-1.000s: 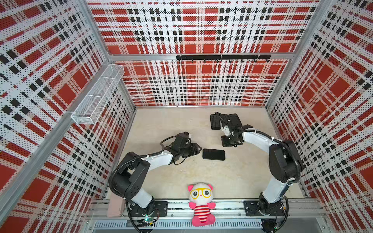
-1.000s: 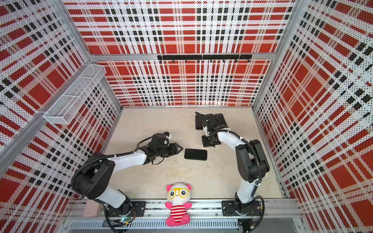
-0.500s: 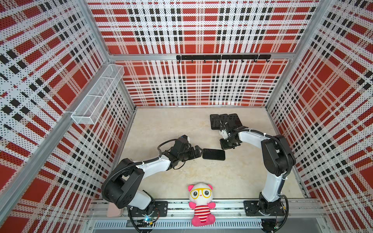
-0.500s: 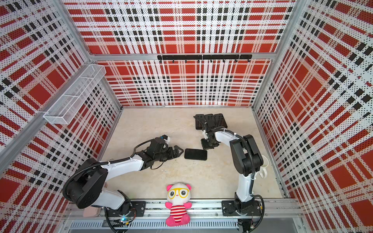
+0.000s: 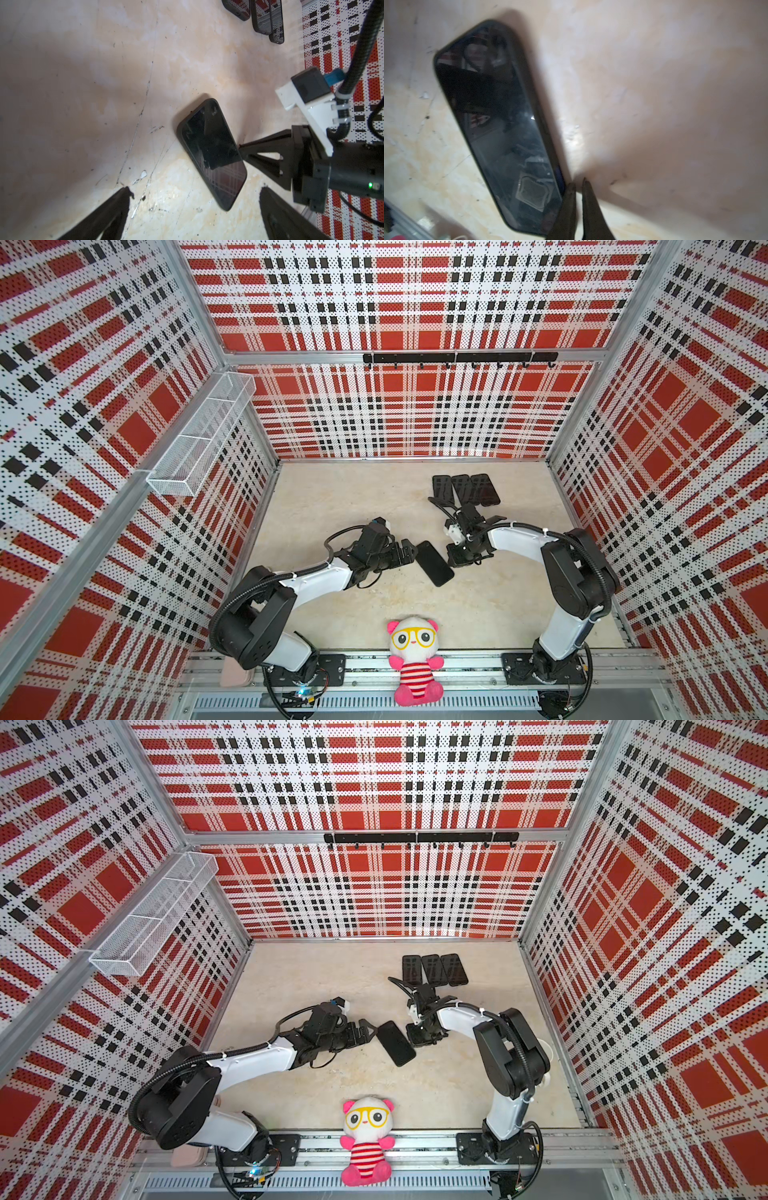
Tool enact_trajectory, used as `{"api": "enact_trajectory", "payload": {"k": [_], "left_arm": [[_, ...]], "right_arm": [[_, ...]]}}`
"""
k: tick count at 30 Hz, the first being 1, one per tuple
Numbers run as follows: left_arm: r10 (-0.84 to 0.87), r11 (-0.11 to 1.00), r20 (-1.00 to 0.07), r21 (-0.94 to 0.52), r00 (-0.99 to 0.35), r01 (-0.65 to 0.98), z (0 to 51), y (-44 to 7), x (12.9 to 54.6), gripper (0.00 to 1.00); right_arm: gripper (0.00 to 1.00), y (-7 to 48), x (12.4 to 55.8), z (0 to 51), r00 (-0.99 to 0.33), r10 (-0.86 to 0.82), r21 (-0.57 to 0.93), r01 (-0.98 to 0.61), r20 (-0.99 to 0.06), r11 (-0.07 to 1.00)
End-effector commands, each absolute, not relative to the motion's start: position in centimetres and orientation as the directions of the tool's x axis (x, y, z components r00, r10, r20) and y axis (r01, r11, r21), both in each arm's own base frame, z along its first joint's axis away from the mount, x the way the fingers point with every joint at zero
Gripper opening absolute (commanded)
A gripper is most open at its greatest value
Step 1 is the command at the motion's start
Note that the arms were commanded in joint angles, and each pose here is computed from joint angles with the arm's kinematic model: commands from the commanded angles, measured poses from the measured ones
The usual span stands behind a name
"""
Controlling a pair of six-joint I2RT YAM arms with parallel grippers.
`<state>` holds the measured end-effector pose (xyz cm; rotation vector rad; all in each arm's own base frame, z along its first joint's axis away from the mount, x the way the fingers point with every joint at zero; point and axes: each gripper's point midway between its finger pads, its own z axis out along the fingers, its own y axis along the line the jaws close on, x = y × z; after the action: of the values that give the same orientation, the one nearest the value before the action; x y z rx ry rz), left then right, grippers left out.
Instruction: Put the phone into the phone case
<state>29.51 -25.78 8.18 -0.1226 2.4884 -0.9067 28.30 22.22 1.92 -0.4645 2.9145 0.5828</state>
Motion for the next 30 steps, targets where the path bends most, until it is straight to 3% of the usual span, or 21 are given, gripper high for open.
{"api": "enact_trajectory", "payload": {"k": [1, 4, 10, 12, 16, 20, 30], "left_arm": [[-0.214, 0.807, -0.448, -0.582, -0.868, 0.102, 8.7, -25.7, 30.0, 0.98], [-0.202, 0.818, -0.446, -0.566, -0.872, 0.1, 8.4, -25.6, 29.9, 0.98], [-0.118, 0.876, -0.467, -0.465, -0.876, 0.13, 8.3, -25.7, 29.5, 0.98], [-0.057, 0.903, -0.469, -0.401, -0.881, 0.155, 8.0, -26.1, 29.4, 1.0], [0.083, 0.939, -0.437, -0.268, -0.895, 0.218, 7.1, -27.6, 28.7, 0.98], [0.178, 0.948, -0.382, -0.181, -0.907, 0.262, 5.7, -29.1, 28.0, 0.98], [0.267, 0.939, -0.302, -0.132, -0.915, 0.318, 2.6, -31.3, 27.3, 0.98]], "right_arm": [[0.13, 25.7, 27.1, 2.6, -0.962, -0.206, 0.495, -0.27, -0.179, 0.826], [0.14, 26.7, 27.7, 3.2, -0.958, -0.188, 0.517, -0.276, -0.216, 0.811], [0.23, 22.1, 31.0, 6.9, -0.918, -0.118, 0.351, -0.26, -0.379, 0.899], [0.33, 20.4, 31.9, 8.4, -0.901, -0.077, 0.337, -0.238, -0.427, 0.911], [0.68, 17.8, 32.6, 10.2, -0.876, -0.058, 0.284, -0.218, -0.479, 0.934], [0.86, 16.5, 32.5, 10.1, -0.874, -0.063, 0.244, -0.203, -0.482, 0.948], [0.91, 15.9, 31.9, 8.8, -0.883, -0.087, 0.232, -0.215, -0.462, 0.949]]}}
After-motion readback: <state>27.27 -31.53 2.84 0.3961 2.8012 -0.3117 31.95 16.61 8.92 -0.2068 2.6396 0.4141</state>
